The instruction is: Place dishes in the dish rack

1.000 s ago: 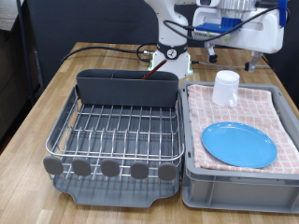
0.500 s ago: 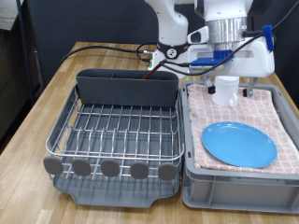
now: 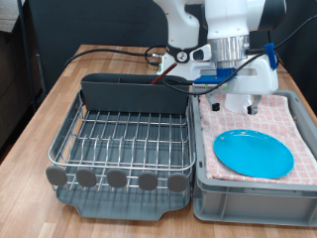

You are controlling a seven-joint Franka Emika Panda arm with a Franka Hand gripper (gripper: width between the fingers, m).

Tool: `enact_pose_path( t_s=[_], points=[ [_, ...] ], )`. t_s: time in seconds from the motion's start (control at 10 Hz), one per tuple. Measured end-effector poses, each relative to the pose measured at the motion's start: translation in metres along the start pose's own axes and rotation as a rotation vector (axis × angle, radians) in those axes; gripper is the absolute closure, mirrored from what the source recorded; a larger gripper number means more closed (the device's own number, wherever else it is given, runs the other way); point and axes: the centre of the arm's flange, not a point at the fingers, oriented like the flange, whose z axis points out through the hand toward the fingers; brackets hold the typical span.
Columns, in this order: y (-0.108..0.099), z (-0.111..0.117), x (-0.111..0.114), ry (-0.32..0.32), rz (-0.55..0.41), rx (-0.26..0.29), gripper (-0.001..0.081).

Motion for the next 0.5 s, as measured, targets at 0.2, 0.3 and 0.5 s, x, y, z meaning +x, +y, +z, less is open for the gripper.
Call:
enact_pose_path(
  t_s=[0.2,0.3,0.5],
  points=[
    [0.005,0.004,0.003,-0.017,-0.002,-0.006,0.0004],
    [0.008,0.006,0.005,-0.031,-0.002,0.001,0.0004],
    [0.013,0.013,0.008,-0.042,-0.013,0.009,0.0004]
  ],
)
